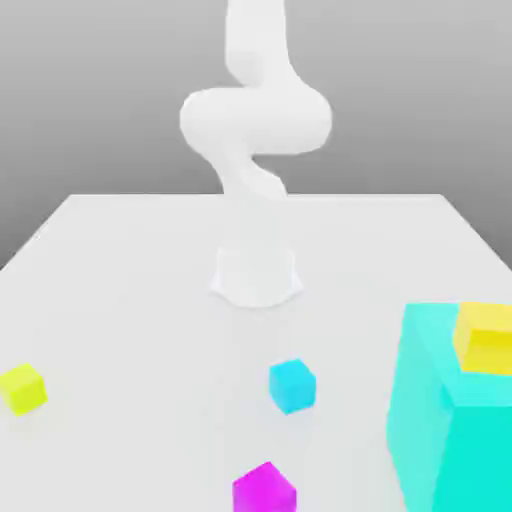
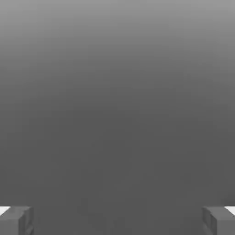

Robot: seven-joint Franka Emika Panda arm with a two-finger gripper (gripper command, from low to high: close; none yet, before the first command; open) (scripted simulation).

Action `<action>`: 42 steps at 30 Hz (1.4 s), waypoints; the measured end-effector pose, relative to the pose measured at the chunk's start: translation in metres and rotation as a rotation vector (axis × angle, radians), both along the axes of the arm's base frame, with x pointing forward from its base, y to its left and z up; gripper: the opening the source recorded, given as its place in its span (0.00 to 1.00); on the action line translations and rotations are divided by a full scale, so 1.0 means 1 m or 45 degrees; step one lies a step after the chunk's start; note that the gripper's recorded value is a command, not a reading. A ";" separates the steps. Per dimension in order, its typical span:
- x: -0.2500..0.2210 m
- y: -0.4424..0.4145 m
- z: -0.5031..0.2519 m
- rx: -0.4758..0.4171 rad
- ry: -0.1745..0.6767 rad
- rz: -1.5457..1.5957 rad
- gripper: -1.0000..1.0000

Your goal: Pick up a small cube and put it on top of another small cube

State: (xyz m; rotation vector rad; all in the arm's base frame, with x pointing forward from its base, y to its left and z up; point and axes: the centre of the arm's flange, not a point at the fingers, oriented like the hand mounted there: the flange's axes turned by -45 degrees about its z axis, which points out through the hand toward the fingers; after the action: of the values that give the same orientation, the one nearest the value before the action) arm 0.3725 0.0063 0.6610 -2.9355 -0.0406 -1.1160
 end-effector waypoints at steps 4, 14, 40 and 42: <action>0.033 0.013 -0.099 -0.046 0.178 0.089 0.50; 0.004 0.041 -0.351 -0.153 0.648 0.346 0.50; -0.063 0.047 -0.483 -0.206 0.910 0.498 0.00; -0.061 0.048 -0.470 -0.210 0.905 0.507 0.00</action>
State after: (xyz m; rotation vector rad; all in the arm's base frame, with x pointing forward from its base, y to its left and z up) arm 0.3112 0.0546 0.1906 -3.0662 -0.6945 -0.0035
